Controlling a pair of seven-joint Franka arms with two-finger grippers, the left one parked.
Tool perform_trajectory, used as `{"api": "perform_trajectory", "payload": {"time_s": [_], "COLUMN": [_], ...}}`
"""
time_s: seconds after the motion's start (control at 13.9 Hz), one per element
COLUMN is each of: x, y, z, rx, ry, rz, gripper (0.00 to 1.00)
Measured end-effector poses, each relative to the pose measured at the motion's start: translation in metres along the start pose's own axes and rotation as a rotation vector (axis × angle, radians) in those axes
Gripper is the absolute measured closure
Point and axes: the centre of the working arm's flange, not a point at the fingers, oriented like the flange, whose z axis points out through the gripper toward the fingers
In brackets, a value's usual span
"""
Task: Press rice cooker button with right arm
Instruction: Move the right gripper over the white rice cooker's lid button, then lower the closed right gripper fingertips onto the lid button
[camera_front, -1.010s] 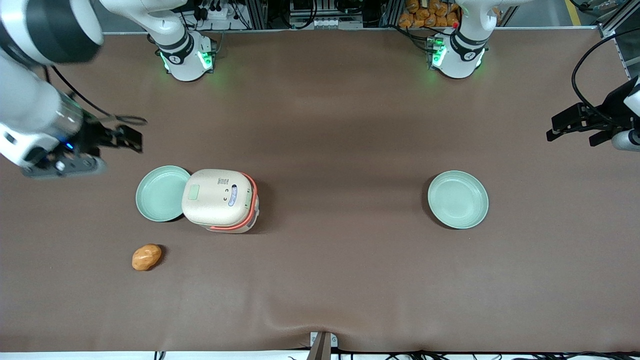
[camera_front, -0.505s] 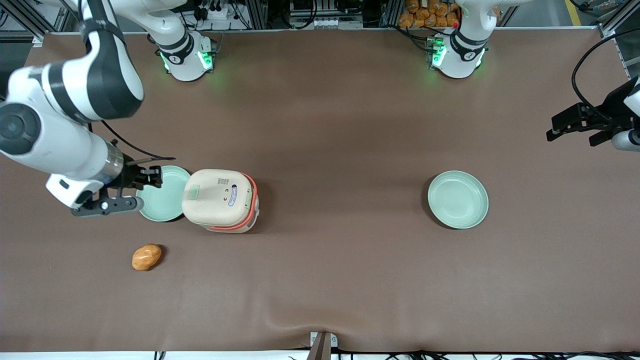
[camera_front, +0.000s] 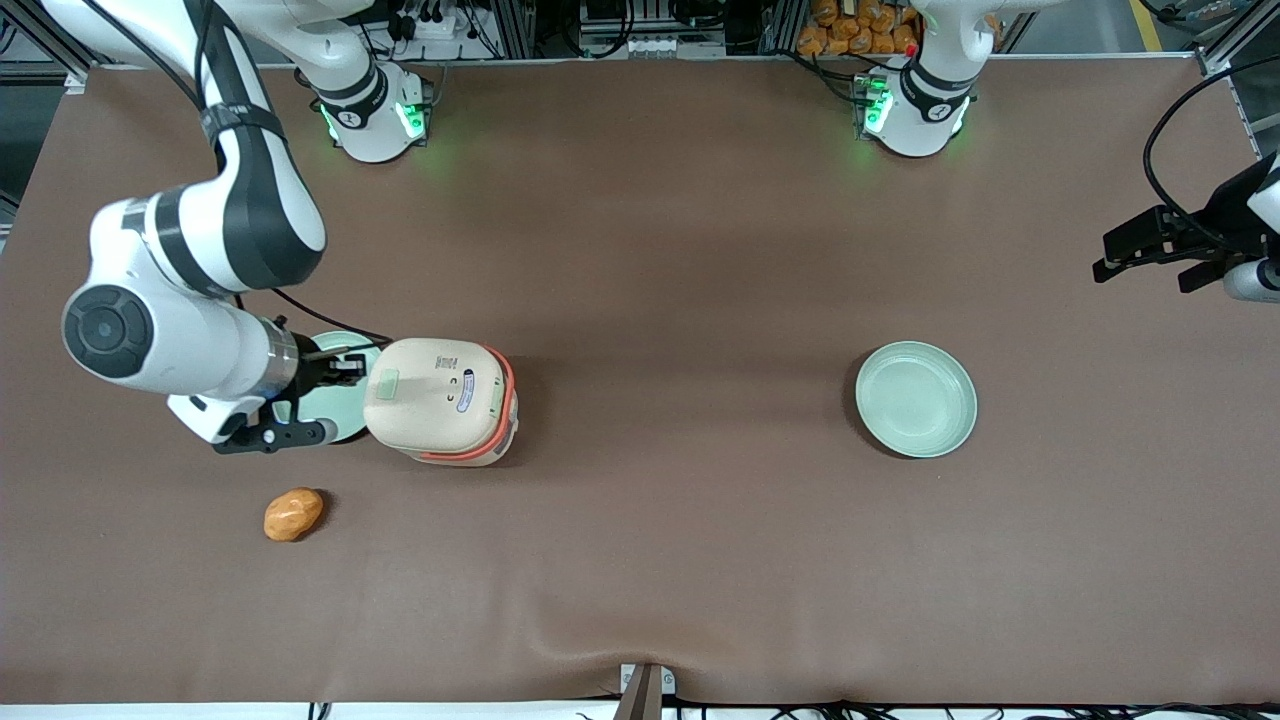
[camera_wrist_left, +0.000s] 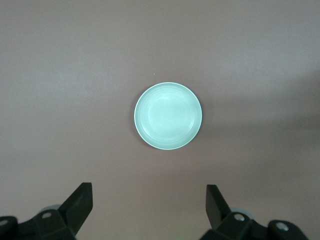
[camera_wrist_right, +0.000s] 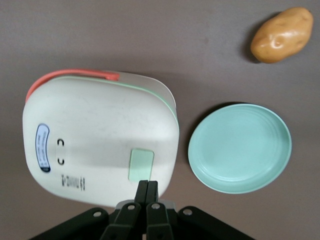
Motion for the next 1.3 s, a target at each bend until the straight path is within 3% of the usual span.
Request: {"api": "perform_trajectory", "payload": {"time_s": [0.22,0.65,1.3], "x": [0.008,0.017,0.019], "y": [0.0,-0.008,-0.007], "z": [0.016,0.052,0.054], "rx": [0.003,-0.003,0.0], "ry": [-0.005,-0.054,-0.054], "rz": [0.005,-0.002,0.001], "gripper": [0.99,0.99,0.99]}}
